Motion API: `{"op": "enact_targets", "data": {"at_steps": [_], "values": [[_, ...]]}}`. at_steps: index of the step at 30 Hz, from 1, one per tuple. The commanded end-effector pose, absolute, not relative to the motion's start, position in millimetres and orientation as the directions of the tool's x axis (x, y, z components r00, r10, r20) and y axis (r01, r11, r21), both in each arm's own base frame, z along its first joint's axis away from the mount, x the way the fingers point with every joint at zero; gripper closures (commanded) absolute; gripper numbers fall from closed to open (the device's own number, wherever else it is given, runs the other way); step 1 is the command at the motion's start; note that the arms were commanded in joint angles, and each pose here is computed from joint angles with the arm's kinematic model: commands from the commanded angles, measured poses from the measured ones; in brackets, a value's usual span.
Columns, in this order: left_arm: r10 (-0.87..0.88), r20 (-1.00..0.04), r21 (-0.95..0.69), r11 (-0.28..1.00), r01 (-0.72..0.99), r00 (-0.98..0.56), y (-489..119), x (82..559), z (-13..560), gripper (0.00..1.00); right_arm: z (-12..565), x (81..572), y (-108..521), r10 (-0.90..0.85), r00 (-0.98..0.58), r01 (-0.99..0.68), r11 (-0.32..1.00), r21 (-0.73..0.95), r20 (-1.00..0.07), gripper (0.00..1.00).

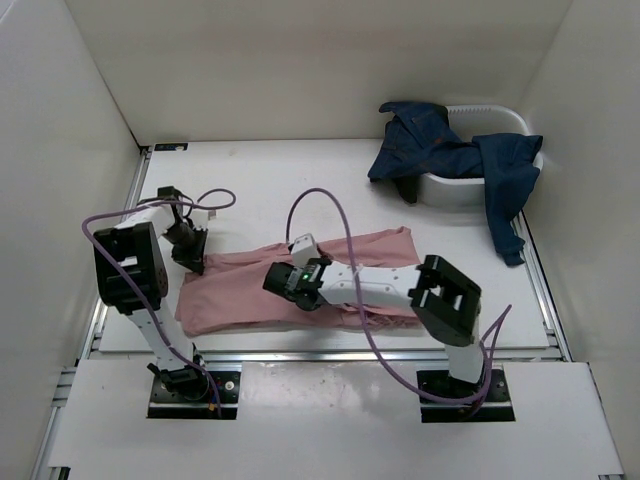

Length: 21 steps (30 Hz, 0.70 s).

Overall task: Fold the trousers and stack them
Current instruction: Fold the trousers

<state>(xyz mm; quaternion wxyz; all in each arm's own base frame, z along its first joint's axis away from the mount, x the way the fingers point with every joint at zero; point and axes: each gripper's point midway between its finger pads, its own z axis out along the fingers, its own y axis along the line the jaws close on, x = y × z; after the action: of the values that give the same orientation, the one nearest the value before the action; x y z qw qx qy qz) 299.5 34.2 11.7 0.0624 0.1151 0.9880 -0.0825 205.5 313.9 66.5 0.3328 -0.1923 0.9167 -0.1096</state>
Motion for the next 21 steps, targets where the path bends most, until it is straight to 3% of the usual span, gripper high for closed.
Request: {"op": "enact_targets", "data": {"at_steps": [1, 3, 5, 8, 10, 13, 16, 17, 21], "values": [[0.221, -0.209, -0.091, 0.966, 0.243, -0.953, 43, 325, 21, 0.86, 76, 199, 365, -0.478, -0.67, -0.427, 0.874, -0.233, -0.568, 0.35], [0.222, -0.228, -0.066, 0.968, 0.243, -0.948, 47, 329, 29, 0.86, 81, 194, 365, -0.495, -0.661, -0.449, 0.863, -0.231, -0.565, 0.13], [0.233, -0.239, -0.039, 0.968, 0.249, -0.943, 51, 333, 35, 0.86, 111, 194, 369, -0.459, -0.644, -0.456, 0.873, -0.174, -0.612, 0.01], [0.235, -0.241, 0.003, 0.97, 0.241, -0.942, 59, 336, 44, 0.83, 168, 189, 373, -0.374, -0.622, -0.477, 0.877, -0.046, -0.688, 0.01], [0.236, -0.26, 0.012, 0.97, 0.241, -0.936, 60, 342, 56, 0.72, 191, 186, 363, -0.332, -0.608, -0.477, 0.879, -0.002, -0.721, 0.01], [0.229, -0.294, 0.025, 0.972, 0.232, -0.928, 60, 347, 74, 0.69, 224, 204, 295, -0.104, -0.65, -0.301, 0.945, 0.13, -0.753, 0.01], [0.229, -0.307, 0.031, 0.972, 0.231, -0.924, 61, 350, 84, 0.67, 209, 233, 222, 0.088, -0.708, -0.123, 0.962, 0.245, -0.701, 0.01], [0.23, -0.313, 0.043, 0.973, 0.228, -0.921, 63, 353, 87, 0.67, 172, 229, 197, 0.078, -0.757, -0.085, 0.973, 0.216, -0.648, 0.01], [0.21, -0.301, 0.031, 0.977, 0.21, -0.93, 61, 349, 89, 0.6, 121, 249, 132, 0.239, -0.811, 0.041, 0.934, 0.355, -0.534, 0.01]]}}
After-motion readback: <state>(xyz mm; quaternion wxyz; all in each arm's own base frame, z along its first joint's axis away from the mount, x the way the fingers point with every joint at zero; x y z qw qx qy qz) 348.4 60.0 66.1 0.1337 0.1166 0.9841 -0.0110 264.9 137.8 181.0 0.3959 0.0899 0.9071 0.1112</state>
